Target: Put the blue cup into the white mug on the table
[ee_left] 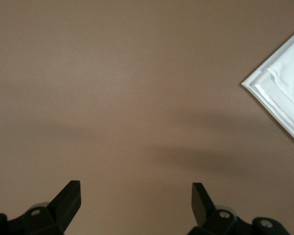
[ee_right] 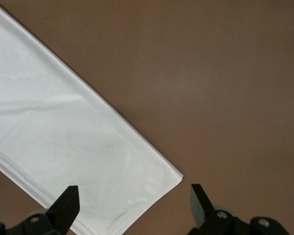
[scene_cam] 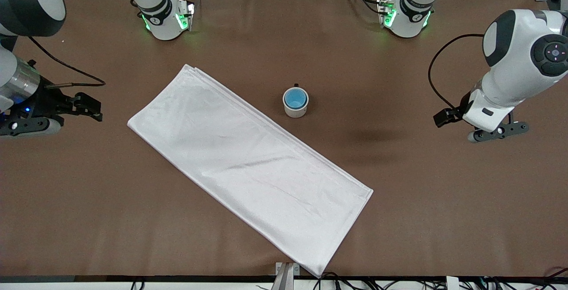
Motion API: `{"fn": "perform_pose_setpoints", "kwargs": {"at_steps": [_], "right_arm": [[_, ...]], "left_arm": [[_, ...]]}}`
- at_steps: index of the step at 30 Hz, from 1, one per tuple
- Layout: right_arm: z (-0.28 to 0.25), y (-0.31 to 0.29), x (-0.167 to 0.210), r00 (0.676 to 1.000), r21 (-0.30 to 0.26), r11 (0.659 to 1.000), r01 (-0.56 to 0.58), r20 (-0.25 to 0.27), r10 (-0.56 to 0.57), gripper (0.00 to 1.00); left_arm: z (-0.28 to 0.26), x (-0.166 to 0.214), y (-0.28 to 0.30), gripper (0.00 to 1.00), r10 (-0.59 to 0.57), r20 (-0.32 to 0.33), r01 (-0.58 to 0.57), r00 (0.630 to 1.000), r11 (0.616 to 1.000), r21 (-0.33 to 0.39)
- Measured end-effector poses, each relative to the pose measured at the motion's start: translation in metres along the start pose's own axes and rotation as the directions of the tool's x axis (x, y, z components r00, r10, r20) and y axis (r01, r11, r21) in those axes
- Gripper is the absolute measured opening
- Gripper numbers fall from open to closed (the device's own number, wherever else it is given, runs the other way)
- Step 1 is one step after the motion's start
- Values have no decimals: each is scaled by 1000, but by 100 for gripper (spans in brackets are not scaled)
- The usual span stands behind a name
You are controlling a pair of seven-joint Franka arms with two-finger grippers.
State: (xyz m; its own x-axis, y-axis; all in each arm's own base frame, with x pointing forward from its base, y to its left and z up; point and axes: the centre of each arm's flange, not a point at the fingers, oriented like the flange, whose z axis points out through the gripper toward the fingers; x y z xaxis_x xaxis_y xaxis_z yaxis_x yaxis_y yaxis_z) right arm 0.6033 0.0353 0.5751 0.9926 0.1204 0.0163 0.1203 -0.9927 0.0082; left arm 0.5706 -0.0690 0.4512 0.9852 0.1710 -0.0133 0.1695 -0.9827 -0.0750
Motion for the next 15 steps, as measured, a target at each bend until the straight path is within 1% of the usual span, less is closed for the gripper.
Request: {"fn": "perform_pose_setpoints", "kwargs": {"at_steps": [6, 9, 15], "right_arm": [[1, 0, 0, 1000, 0, 1000, 1, 1, -1, 100], [2, -2, 1, 1000, 0, 1000, 3, 1, -3, 100], [4, -7, 3, 1000, 1, 1000, 11, 2, -11, 100]], "left_arm": [[-4, -9, -1, 100, 7, -2, -7, 1000, 1000, 13], [-5, -10, -5, 100, 35, -3, -35, 999, 999, 16], [-8, -3, -39, 100, 91, -4, -91, 996, 996, 19]]}}
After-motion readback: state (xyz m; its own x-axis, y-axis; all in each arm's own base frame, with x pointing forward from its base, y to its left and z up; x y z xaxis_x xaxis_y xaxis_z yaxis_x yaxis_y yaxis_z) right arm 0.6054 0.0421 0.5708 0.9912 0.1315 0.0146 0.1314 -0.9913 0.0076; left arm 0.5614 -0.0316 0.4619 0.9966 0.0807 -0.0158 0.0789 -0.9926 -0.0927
